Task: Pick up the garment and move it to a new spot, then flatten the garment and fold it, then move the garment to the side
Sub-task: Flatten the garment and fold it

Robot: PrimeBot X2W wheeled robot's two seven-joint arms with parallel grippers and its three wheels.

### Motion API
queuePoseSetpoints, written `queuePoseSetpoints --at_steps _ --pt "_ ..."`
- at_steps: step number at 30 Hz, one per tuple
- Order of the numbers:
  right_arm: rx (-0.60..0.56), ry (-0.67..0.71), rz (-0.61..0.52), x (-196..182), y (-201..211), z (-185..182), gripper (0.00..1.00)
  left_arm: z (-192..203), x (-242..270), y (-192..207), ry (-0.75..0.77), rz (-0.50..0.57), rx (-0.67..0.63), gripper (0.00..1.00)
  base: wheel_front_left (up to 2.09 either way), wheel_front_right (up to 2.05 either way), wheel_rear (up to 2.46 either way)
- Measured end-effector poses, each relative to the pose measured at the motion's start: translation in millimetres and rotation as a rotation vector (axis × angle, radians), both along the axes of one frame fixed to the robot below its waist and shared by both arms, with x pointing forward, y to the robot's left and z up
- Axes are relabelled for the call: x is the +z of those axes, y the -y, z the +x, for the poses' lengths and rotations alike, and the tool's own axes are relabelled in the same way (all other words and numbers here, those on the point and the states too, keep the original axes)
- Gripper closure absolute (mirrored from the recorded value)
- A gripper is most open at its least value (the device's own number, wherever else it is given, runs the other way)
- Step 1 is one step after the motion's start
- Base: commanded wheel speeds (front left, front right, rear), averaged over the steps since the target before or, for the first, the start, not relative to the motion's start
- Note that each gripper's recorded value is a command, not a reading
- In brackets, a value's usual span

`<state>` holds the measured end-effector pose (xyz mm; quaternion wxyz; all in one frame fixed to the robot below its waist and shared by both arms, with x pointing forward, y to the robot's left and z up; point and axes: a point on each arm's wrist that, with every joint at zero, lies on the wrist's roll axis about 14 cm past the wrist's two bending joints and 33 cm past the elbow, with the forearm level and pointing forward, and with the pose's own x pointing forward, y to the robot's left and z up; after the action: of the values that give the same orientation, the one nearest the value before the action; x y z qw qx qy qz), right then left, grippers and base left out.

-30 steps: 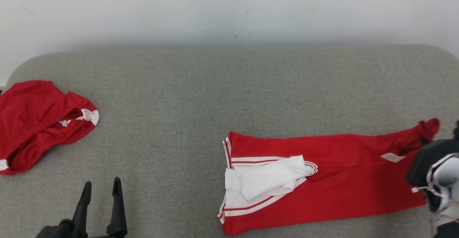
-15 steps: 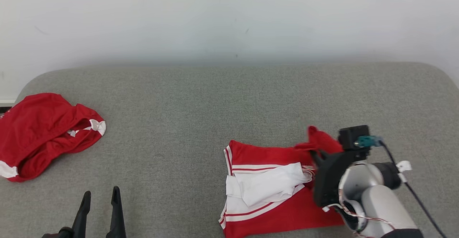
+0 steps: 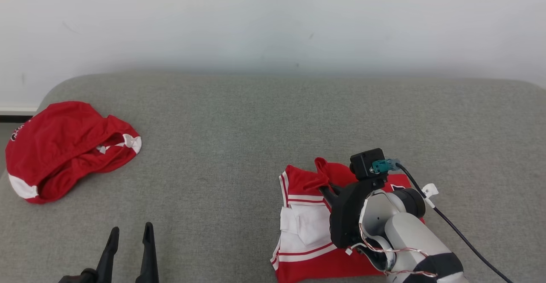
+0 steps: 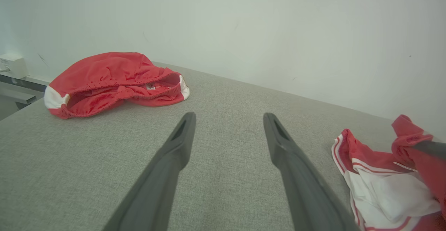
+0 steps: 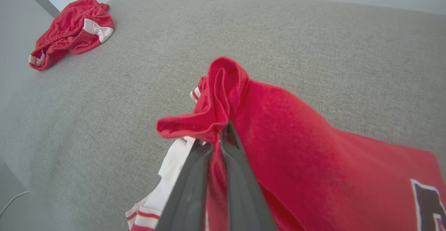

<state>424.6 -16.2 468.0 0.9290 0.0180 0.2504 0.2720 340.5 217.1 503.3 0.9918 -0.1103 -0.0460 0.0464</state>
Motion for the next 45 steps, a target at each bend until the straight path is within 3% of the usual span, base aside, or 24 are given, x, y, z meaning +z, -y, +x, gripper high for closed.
queuePoseSetpoints --at_steps 7,8,10,16,20,24,27,28,29,30,31,32,37,45 --pt "0.035 -0.031 0.032 -8 -19 11 1.0 5 -1 -3 -0.004 -0.008 0.01 0.0 0.0 0.0 0.0" --pt "0.037 -0.035 0.035 -9 -20 12 0.8 7 0 -4 -0.002 -0.007 0.011 0.0 0.0 0.0 0.0" --pt "0.034 -0.032 0.064 -8 -23 15 0.0 10 0 -5 -0.001 -0.007 0.013 0.0 0.0 0.0 0.0" --pt "-0.001 0.006 0.227 18 -31 22 0.0 16 3 -4 0.008 -0.007 0.005 0.0 0.0 0.0 0.0" --pt "-0.039 0.094 0.265 38 -21 31 0.0 20 4 -1 0.013 -0.009 -0.007 0.0 0.0 0.0 0.0" --pt "-0.14 0.15 0.225 37 21 41 0.0 21 4 4 0.012 -0.011 -0.023 0.0 0.0 0.0 0.0" --pt "-0.223 0.141 0.138 16 67 39 0.0 24 4 12 0.016 -0.017 -0.048 0.0 0.0 0.0 0.0" --pt "-0.24 0.135 0.088 6 82 36 0.22 25 4 14 0.016 -0.018 -0.055 0.0 0.0 0.0 0.0" --pt "-0.253 0.134 0.048 -1 95 33 0.22 26 4 16 0.015 -0.019 -0.062 0.0 0.0 0.0 0.0" --pt "-0.253 0.134 0.002 -9 104 29 0.52 26 3 18 0.014 -0.021 -0.068 0.0 0.0 0.0 0.0" --pt "-0.245 0.131 -0.043 -16 109 25 0.67 27 3 19 0.012 -0.022 -0.072 0.0 0.0 0.0 0.0" --pt "-0.244 0.12 -0.061 -22 112 21 1.0 27 2 21 0.01 -0.023 -0.076 0.0 0.0 0.0 0.0" --pt "-0.209 0.048 -0.051 -46 91 -2 1.0 29 0 22 0.005 -0.028 -0.079 0.0 0.0 0.0 0.0" --pt "-0.051 0.012 -0.076 -62 38 -37 1.0 30 -2 22 -0.001 -0.029 -0.081 0.0 0.0 0.0 0.0"
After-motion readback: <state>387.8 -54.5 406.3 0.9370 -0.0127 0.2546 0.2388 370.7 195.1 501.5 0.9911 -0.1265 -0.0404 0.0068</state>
